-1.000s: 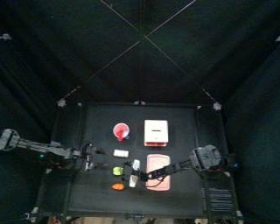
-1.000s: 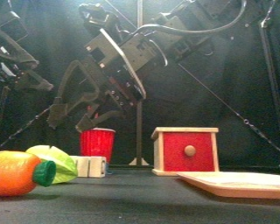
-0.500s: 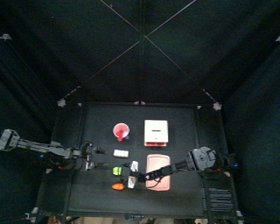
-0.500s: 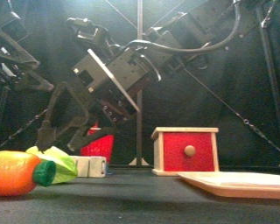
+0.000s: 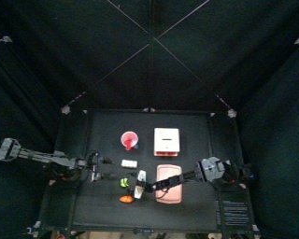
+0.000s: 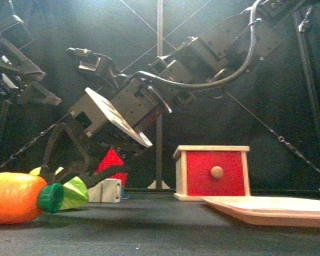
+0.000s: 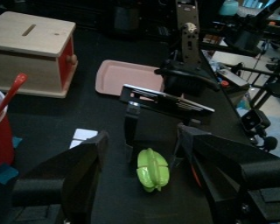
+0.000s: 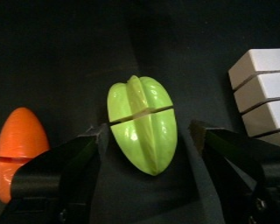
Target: Grab starfruit
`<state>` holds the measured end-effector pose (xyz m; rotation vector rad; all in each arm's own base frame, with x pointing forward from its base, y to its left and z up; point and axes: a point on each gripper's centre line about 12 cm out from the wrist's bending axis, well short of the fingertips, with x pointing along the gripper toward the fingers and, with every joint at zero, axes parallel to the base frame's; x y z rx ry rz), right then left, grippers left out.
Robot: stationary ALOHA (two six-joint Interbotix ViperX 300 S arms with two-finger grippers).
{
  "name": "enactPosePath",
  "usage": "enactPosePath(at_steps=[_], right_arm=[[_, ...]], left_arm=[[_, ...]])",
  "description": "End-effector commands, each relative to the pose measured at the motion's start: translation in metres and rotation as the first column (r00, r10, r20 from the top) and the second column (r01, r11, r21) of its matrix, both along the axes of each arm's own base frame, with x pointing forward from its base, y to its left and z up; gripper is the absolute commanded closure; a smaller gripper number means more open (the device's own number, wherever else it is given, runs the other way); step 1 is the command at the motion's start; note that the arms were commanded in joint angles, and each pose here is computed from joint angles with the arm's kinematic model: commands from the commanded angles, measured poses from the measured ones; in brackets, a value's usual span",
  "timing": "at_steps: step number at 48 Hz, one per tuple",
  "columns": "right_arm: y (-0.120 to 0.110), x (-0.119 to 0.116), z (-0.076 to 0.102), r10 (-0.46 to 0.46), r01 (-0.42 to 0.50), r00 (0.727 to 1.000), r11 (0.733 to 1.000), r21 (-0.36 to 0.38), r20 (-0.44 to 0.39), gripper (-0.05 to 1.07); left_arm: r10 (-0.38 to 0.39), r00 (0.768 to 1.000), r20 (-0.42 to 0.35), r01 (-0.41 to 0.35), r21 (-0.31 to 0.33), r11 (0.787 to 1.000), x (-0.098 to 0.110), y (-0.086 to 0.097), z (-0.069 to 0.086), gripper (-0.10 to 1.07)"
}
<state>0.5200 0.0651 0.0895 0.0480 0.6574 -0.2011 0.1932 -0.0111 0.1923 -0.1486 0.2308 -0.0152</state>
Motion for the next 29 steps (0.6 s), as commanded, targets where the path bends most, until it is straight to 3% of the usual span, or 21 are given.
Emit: enactPosePath(at_steps=[1, 29], right_arm=[[-0.0044, 0.0069, 0.0185, -0.016, 0.015, 0.999, 1.000, 0.015, 0.043, 0.01], [-0.0040, 0.0080, 0.0169, -0.012, 0.011, 0.999, 1.000, 0.012, 0.041, 0.14]], left_arm=[[0.004, 1.000, 0.018, -0.004, 0.001, 1.000, 0.0025, 0.0006, 0.0046, 0.00], [0.006, 1.000, 0.020, -0.006, 0.001, 1.000, 0.0028, 0.0009, 0.0052, 0.00]])
